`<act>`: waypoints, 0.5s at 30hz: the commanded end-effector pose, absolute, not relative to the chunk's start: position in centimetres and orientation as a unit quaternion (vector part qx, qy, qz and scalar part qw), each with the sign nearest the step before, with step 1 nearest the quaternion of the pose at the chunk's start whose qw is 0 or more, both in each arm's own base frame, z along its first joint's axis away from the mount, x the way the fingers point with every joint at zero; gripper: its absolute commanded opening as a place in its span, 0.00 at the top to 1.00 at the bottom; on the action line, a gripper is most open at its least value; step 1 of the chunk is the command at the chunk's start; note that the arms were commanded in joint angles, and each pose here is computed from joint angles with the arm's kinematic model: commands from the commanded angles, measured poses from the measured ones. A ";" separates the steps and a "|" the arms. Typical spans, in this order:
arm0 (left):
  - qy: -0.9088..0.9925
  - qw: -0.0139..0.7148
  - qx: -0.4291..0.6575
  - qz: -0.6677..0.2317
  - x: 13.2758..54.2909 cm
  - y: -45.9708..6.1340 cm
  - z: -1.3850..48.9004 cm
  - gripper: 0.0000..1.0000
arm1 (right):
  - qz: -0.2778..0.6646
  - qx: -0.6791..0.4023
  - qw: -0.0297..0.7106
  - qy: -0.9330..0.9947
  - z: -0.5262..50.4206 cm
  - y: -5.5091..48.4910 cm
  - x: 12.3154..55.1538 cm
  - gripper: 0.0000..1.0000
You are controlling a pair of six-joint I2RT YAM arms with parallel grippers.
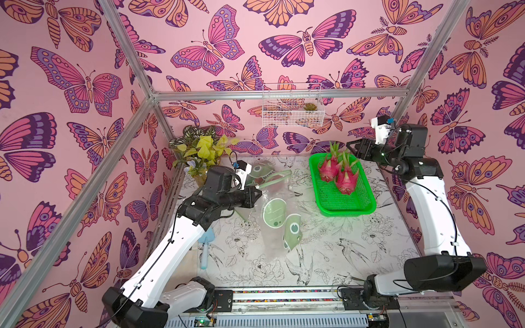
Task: Open the zip-top bag and take out the dragon fruit
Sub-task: Place the dragon fruit in the basket, then place the zipper food storage bag at the center of the board.
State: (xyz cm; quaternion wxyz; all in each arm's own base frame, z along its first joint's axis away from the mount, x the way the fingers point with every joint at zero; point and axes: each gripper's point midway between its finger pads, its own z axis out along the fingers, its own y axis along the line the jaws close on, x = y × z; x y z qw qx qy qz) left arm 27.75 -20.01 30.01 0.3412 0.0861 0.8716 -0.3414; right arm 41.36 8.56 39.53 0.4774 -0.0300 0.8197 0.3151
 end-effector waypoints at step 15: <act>0.960 0.232 -0.104 -0.113 22.1 -9.0 19.5 0.49 | 0.471 -0.173 0.286 0.816 30.4 27.3 33.3 0.50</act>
